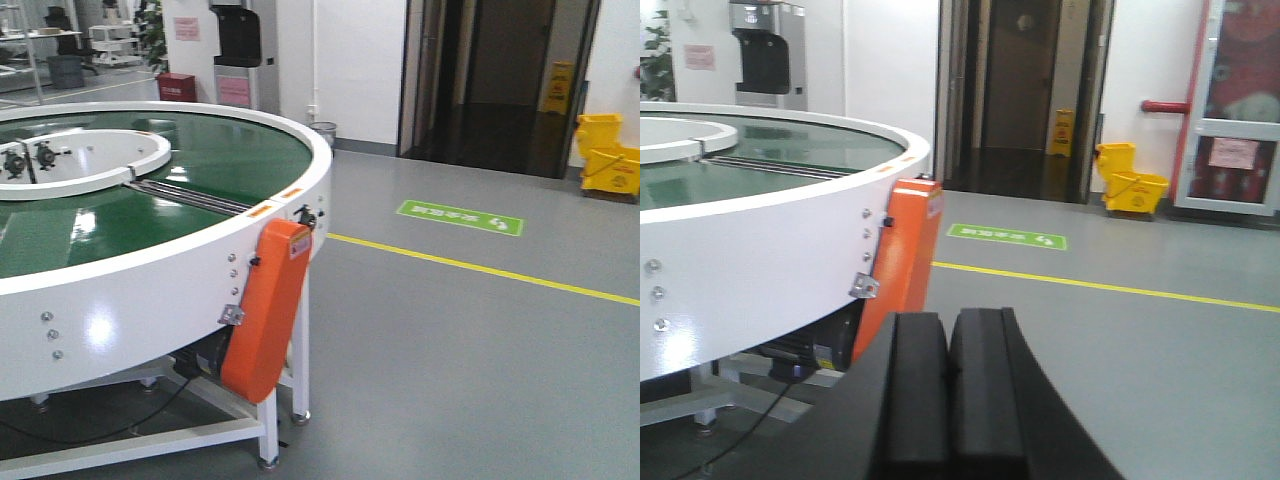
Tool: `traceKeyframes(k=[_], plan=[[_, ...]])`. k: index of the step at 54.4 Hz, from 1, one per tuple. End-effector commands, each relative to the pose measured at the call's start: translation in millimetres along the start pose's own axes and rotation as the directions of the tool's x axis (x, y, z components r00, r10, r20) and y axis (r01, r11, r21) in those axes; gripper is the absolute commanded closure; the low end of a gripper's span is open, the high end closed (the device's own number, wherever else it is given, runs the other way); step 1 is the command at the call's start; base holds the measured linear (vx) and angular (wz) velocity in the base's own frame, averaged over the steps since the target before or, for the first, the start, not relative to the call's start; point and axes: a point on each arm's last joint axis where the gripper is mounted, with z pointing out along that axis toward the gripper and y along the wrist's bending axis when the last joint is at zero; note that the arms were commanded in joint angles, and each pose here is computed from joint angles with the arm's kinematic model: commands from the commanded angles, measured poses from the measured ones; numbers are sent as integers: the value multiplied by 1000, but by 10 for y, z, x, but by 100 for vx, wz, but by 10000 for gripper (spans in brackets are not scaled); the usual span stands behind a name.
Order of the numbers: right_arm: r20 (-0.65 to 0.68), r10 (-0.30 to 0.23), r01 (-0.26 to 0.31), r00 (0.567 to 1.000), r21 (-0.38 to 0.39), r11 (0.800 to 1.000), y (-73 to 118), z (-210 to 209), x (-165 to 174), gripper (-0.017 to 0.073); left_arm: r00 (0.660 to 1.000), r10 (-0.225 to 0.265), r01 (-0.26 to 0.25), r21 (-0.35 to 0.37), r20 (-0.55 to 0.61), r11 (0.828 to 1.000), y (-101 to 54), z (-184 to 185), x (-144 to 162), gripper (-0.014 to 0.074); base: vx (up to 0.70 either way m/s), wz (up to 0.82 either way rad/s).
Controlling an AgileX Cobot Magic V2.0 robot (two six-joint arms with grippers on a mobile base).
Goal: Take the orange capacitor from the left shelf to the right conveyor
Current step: 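Drive the base to the round green conveyor holding the capacitor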
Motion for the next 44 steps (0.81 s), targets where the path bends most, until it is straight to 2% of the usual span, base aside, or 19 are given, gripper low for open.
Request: traceKeyframes(k=[1, 22, 44], plan=[[90, -19, 19, 996, -2, 1000, 6, 5, -149, 567, 993, -12, 10, 17, 113, 1000, -20, -21, -176, 600, 34, 27], [87, -19, 19, 996, -2, 1000, 7, 9, -140, 567, 993, -12, 10, 17, 113, 1000, -20, -21, -176, 600, 37, 29], [87, -19, 19, 996, -2, 1000, 7, 9, -140, 567, 993, -12, 10, 17, 113, 1000, -20, -21, -176, 600, 41, 45]])
